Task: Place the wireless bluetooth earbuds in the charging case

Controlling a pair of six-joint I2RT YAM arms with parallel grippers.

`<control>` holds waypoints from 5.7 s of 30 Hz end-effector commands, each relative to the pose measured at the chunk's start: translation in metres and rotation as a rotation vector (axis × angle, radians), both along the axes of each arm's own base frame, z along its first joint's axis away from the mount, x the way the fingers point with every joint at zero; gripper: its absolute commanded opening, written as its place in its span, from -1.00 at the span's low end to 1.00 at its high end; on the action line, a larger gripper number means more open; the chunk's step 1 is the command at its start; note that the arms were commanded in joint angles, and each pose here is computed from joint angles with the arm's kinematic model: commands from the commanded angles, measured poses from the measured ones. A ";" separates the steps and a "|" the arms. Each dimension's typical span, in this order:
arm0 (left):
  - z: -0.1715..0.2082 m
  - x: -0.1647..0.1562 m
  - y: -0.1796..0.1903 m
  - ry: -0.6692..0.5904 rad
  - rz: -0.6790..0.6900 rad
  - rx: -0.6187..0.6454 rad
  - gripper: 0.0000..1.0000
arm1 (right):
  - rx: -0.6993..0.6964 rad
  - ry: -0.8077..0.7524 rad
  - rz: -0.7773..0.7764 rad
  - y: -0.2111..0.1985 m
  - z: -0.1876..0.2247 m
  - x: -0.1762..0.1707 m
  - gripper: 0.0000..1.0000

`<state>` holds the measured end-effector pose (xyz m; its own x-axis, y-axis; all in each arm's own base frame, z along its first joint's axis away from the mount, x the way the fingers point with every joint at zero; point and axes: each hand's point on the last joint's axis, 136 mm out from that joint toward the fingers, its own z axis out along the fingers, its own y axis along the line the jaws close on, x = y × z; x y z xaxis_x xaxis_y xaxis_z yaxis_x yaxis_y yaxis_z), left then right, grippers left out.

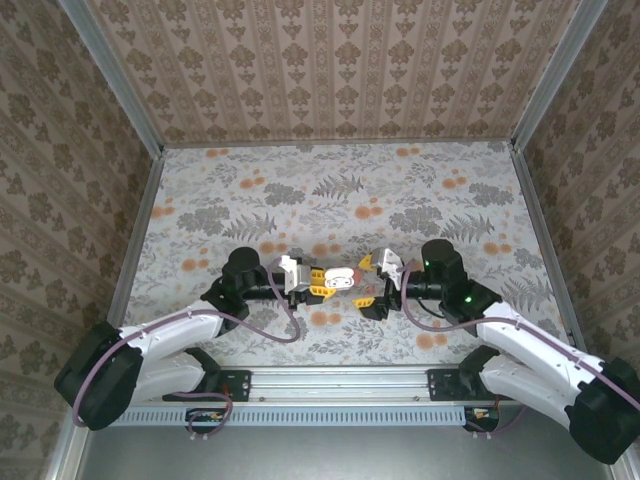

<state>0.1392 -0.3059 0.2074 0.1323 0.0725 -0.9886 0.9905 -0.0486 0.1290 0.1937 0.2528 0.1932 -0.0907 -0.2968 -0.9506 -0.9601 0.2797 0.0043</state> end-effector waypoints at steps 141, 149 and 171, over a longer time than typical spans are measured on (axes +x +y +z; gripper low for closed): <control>-0.067 0.149 0.095 0.315 0.992 0.365 0.69 | -0.471 1.195 -0.589 -0.196 -0.145 0.182 -0.07; -0.053 0.146 0.086 0.504 0.985 0.468 0.53 | -0.292 0.980 -0.684 -0.188 -0.090 0.201 0.09; -0.079 0.129 -0.006 0.698 0.936 1.090 0.49 | 0.170 0.821 -1.047 -0.167 -0.064 0.154 0.30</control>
